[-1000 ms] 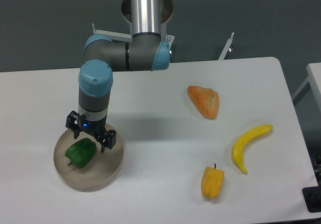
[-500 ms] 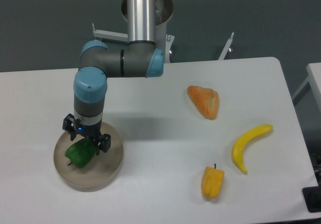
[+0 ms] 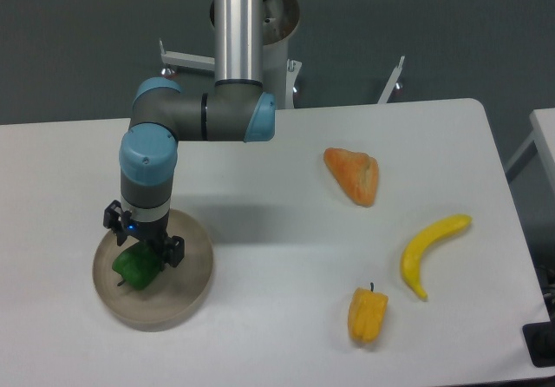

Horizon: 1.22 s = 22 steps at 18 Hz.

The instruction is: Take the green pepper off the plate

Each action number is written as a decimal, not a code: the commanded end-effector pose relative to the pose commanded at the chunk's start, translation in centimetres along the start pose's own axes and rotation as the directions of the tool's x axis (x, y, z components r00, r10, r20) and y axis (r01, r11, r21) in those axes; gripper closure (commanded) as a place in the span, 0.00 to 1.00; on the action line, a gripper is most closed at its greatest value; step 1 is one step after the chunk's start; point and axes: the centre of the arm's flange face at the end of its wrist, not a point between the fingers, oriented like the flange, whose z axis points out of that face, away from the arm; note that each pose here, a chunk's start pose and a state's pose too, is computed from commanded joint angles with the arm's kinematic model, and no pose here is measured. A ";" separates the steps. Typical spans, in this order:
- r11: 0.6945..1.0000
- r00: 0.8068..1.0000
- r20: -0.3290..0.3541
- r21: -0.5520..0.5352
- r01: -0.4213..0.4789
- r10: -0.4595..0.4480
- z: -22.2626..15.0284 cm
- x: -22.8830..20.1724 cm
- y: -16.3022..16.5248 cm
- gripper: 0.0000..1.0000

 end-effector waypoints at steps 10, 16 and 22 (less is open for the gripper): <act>1.000 1.000 0.016 0.025 -0.018 0.017 -1.6 -0.2 -0.9 0.64; 0.994 0.993 0.108 0.092 -0.057 0.047 -9.4 -6.0 0.6 0.64; 0.992 0.983 0.145 0.051 -0.118 0.109 -14.1 -16.3 6.1 0.64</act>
